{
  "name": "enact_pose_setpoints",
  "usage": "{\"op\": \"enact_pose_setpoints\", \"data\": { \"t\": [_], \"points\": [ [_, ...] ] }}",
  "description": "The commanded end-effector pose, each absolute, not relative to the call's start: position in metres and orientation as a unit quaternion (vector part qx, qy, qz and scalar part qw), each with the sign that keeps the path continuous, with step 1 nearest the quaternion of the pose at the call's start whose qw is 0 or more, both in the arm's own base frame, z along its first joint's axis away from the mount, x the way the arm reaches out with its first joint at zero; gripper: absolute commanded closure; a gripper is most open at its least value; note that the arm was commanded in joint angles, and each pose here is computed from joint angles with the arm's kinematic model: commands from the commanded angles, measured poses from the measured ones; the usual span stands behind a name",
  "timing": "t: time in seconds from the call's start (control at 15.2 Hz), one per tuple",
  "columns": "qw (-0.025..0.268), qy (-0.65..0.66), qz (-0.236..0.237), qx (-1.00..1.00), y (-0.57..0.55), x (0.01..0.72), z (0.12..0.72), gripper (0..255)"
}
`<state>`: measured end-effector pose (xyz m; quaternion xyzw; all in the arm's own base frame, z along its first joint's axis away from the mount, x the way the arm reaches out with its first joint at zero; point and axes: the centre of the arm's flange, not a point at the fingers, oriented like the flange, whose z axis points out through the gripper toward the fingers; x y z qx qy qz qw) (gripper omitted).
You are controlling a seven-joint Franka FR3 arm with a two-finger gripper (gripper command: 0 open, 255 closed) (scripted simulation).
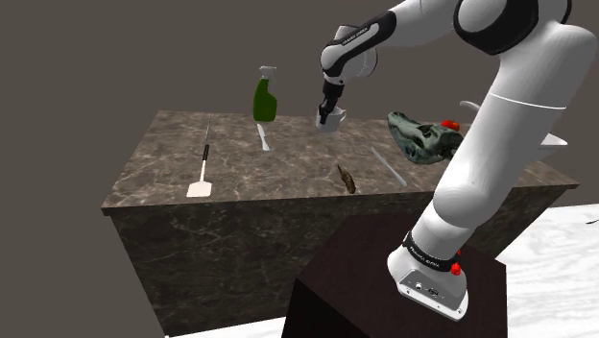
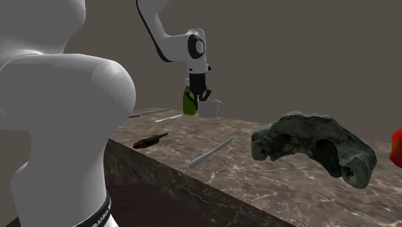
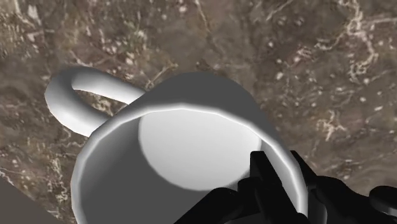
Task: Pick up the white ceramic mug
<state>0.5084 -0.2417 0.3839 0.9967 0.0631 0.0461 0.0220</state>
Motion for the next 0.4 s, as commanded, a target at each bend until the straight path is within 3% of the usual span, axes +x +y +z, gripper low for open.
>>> {"op": "enact_pose_setpoints", "data": {
  "t": [0.0, 0.33],
  "points": [
    [0.022, 0.063, 0.046, 0.997, -0.241, 0.508, 0.394, 255],
    [0.022, 0.063, 0.046, 0.997, -0.241, 0.508, 0.411, 255]
  ]
}}
